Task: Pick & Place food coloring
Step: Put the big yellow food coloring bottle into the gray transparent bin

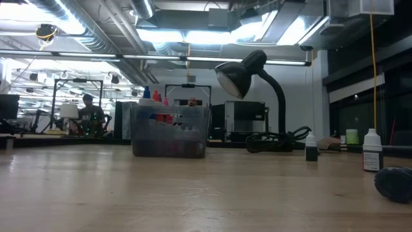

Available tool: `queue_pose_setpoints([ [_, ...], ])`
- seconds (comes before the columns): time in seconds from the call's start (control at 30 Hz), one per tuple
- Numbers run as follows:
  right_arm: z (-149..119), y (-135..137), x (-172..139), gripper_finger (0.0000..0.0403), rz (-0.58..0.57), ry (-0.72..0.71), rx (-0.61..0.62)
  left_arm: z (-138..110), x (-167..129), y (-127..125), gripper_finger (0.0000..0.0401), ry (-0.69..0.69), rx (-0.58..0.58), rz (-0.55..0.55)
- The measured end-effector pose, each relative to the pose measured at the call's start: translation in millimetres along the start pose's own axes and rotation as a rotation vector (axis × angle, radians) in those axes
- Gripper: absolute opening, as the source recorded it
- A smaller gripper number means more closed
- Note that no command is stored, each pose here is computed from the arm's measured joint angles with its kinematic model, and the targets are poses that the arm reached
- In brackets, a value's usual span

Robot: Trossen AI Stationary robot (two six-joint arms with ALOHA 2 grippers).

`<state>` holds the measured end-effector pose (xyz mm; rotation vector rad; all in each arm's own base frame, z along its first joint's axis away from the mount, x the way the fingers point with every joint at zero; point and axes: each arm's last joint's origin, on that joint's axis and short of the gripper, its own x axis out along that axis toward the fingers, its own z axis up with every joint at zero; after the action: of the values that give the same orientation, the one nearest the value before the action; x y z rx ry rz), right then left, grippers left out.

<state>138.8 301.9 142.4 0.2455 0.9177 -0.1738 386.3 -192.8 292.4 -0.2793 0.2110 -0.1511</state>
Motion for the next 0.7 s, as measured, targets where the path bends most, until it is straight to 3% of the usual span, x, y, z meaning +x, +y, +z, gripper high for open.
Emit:
queue_pose_setpoints([
  [0.7,-8.2,3.3,14.3,0.0312,-0.014,-0.050,0.035,0.3,0.0,-0.1,0.0264,-0.002,-0.002,-0.003],
])
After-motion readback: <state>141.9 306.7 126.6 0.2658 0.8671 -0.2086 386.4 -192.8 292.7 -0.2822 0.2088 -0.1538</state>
